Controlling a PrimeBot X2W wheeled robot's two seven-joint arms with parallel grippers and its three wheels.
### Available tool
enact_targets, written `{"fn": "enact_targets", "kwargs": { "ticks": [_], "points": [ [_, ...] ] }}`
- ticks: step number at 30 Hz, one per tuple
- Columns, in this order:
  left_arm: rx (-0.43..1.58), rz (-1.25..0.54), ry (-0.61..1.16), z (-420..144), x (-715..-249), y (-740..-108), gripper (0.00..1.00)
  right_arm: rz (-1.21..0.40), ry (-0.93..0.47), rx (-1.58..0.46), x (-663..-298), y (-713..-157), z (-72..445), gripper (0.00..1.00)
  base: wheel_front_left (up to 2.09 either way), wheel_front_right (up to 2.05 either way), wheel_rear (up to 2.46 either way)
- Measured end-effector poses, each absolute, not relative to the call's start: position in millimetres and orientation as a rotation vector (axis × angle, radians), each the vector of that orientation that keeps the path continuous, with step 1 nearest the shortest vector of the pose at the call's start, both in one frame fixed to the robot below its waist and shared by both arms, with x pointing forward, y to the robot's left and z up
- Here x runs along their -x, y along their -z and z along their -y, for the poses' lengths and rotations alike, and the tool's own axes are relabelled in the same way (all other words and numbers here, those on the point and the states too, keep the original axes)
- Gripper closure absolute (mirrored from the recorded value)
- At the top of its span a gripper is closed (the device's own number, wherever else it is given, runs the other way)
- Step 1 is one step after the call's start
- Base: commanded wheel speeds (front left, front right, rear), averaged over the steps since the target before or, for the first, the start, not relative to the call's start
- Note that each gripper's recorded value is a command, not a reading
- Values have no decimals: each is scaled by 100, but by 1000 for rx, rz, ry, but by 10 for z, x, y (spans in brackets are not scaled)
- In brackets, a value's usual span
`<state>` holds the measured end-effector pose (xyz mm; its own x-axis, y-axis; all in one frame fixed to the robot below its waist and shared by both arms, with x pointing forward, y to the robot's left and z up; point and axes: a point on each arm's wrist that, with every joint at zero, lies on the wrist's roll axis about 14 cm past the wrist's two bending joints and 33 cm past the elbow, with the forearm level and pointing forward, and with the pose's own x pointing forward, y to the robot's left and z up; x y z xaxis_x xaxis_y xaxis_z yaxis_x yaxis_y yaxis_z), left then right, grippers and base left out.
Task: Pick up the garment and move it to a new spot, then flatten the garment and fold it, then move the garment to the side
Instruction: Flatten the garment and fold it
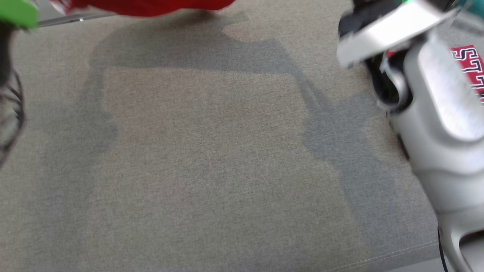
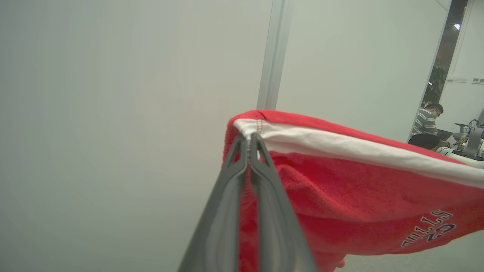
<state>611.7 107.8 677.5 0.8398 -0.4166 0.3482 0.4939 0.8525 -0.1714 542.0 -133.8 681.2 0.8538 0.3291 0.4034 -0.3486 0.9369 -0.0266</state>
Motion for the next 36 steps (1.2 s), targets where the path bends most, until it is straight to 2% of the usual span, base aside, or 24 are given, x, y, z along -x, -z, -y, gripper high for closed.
{"fn": "enact_targets", "kwargs": {
  "ticks": [6,11,24,36],
  "points": [
    [359,67,524,-944,-5736,-5669,100,122,-364,-151,-5190,-5575,1283,100,0,0,0],
    [403,-50,536,-944,-5354,-5222,100,23,-343,-210,-4945,-5121,1319,100,0,0,0],
    [538,-113,508,-834,-4332,-4918,100,7,-223,-250,-4287,-4994,1645,100,0,0,0],
    [604,-166,370,-856,-3542,-4657,100,-24,-152,-282,-3662,-4939,1739,100,0,0,0]
  ]
}}
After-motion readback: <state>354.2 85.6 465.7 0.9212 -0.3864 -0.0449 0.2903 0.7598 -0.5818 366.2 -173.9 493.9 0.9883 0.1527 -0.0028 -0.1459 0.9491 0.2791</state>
